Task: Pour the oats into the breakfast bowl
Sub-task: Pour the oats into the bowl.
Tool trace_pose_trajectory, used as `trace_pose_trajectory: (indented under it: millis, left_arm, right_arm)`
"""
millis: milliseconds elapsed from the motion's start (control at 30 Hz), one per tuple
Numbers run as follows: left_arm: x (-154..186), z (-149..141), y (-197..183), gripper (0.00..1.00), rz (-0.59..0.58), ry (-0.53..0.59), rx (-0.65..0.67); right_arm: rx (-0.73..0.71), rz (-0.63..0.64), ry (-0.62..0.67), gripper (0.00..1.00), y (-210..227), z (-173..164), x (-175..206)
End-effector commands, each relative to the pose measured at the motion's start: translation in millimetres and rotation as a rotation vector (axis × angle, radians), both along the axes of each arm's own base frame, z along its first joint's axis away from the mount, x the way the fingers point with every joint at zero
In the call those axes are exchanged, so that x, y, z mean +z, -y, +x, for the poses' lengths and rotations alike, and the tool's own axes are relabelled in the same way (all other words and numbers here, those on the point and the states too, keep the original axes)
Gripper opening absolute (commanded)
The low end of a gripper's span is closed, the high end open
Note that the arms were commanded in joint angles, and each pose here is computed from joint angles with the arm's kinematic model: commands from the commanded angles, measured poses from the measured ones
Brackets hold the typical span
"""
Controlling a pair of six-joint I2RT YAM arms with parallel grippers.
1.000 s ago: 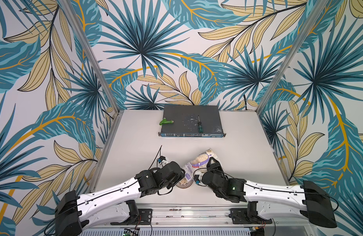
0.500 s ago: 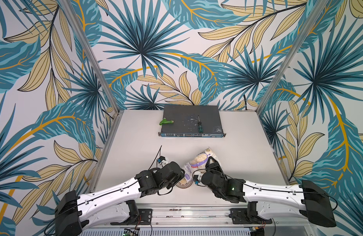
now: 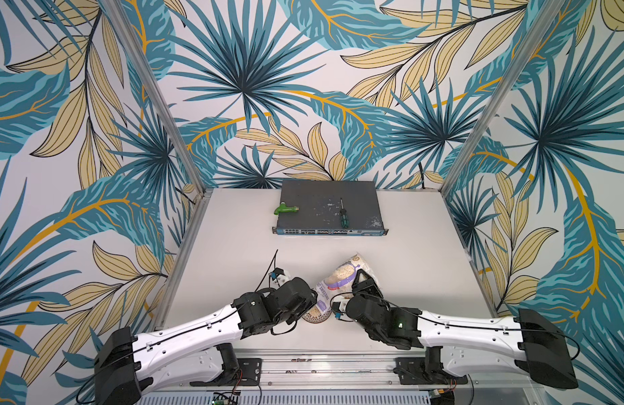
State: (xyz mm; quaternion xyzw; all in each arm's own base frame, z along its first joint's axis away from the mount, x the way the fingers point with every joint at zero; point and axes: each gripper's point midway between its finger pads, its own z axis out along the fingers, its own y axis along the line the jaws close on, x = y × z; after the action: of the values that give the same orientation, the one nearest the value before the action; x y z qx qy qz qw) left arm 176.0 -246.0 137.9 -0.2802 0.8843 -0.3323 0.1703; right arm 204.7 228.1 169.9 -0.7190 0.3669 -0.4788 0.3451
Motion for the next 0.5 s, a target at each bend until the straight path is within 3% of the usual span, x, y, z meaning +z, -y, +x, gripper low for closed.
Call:
trace_pose_trajectory:
  millis: [0,467]
  left_arm:
    - [-2.0,-0.2,-4.6,0.49,0.01,0.005,0.013]
    - [-4.1,0.1,-5.5,0.49,0.014,0.002,0.02]
  right_arm:
    - [-0.074,0.166,0.095,0.0,-2.2,5.2,45.0]
    - [-0.056,0.135,0.118,0.0,-7.6,3.8,51.2]
